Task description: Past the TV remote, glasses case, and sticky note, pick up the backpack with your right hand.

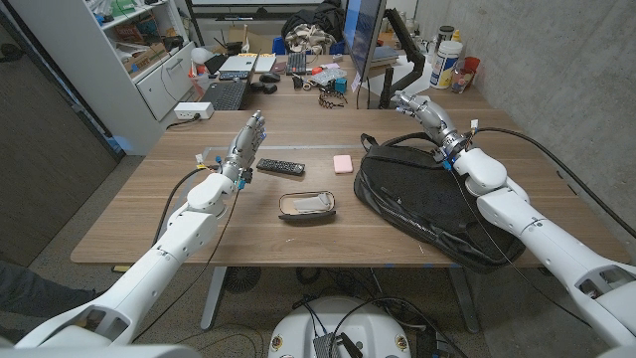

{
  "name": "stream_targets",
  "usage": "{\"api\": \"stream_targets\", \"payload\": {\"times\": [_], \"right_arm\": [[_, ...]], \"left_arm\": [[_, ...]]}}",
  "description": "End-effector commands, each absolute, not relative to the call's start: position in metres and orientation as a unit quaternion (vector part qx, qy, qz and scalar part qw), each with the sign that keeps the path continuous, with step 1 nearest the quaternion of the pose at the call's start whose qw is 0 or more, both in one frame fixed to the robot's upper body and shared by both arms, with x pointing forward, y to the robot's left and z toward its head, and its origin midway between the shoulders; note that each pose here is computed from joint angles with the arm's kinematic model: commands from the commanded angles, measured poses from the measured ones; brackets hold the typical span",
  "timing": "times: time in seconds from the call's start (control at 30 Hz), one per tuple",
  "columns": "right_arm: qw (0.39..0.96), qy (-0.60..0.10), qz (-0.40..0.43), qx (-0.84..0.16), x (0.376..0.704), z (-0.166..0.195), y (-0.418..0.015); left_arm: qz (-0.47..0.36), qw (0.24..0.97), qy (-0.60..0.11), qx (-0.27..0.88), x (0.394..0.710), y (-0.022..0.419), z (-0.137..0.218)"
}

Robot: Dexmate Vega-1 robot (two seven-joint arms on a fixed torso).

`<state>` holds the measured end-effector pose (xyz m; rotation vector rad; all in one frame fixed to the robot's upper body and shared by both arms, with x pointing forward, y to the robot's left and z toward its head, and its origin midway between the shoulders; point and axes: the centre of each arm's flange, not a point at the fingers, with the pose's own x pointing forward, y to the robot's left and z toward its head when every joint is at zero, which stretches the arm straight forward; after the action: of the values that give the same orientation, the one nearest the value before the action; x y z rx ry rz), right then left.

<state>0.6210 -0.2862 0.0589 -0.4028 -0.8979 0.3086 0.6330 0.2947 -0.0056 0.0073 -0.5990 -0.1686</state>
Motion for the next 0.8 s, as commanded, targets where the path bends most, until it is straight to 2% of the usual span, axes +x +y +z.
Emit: {"api": "stream_targets", "payload": {"times": [0.03, 0.8], "right_arm": [[0.850, -0.455, 0.148, -0.219, 0.619, 0.068, -0.283], [0.811, -0.485, 0.132, -0.300, 0.621, 0.081, -0.276]], "left_arm": [[-0.080, 0.952, -0.297, 0.006, 0.631, 0.294, -0.003], [-0.074, 0.952, -0.296, 0.005, 0.630, 0.293, -0.005]]}}
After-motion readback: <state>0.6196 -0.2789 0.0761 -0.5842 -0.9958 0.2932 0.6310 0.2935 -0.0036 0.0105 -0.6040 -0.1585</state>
